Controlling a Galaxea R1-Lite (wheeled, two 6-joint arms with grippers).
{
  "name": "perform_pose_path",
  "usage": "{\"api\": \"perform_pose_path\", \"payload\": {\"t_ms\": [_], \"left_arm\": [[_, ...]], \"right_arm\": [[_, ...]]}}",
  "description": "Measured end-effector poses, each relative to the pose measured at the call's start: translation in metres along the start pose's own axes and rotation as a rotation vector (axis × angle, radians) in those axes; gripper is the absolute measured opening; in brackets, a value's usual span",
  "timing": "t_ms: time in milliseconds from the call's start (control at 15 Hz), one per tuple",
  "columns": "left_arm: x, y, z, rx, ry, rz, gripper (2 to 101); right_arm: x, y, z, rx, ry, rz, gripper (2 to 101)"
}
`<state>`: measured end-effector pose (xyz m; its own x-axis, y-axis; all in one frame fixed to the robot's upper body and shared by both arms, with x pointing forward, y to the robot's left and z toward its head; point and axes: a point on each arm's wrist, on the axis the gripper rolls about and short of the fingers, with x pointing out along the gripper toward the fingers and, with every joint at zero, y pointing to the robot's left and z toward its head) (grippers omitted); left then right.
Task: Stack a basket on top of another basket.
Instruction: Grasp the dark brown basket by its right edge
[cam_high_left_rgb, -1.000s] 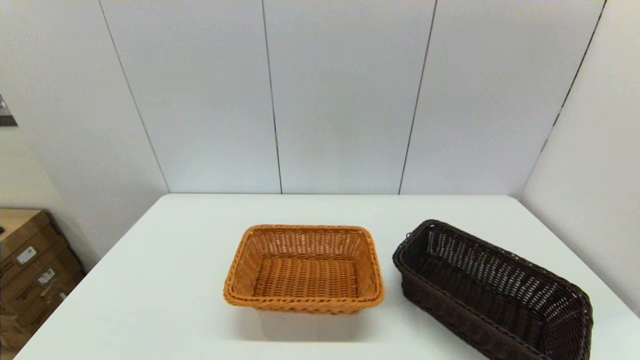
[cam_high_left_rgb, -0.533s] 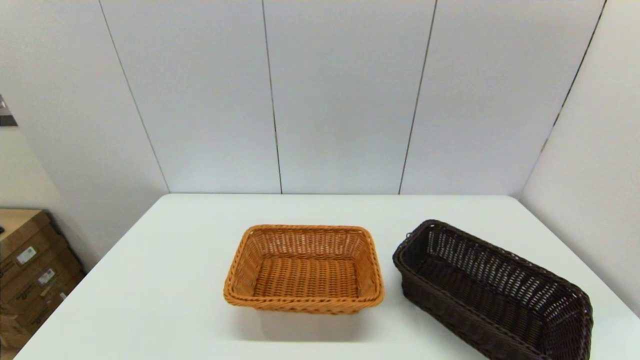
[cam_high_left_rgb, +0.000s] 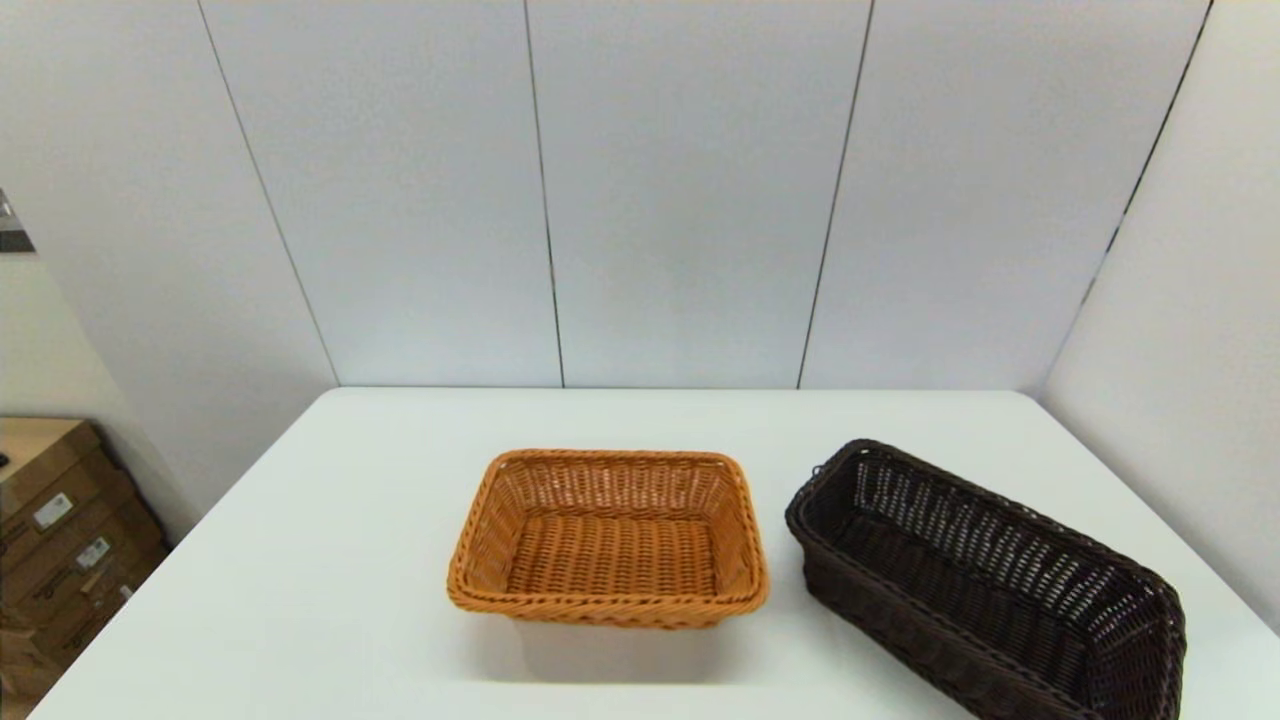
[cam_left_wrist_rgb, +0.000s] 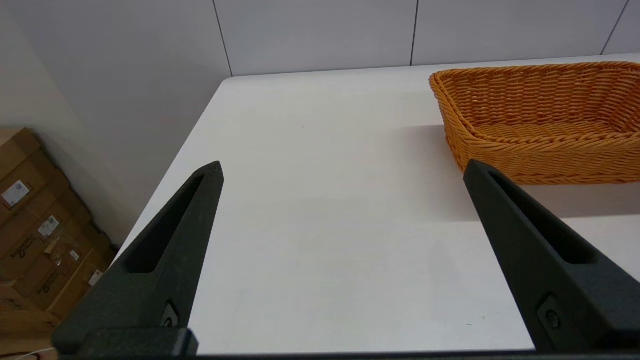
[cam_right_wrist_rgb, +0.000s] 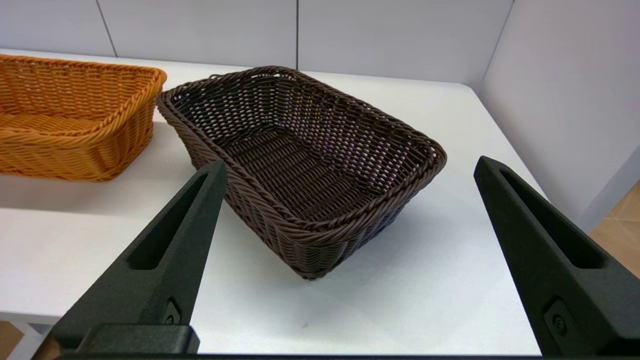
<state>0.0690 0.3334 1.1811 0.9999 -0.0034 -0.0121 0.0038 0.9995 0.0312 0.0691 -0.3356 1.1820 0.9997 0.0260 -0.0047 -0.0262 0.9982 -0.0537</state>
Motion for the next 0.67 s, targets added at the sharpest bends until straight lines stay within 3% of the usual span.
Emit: {"api": "perform_pose_path", "payload": {"t_ms": [333, 667], "left_arm": [[0.000, 0.000, 0.000, 0.000, 0.000, 0.000, 97.8], [0.000, 0.000, 0.000, 0.000, 0.000, 0.000, 97.8]], "right_arm": [[0.001, 0.000, 0.004, -0.001, 0.040, 0.004, 98.0], [0.009, -0.003, 0.053, 0.006, 0.084, 0.023, 98.0]]}}
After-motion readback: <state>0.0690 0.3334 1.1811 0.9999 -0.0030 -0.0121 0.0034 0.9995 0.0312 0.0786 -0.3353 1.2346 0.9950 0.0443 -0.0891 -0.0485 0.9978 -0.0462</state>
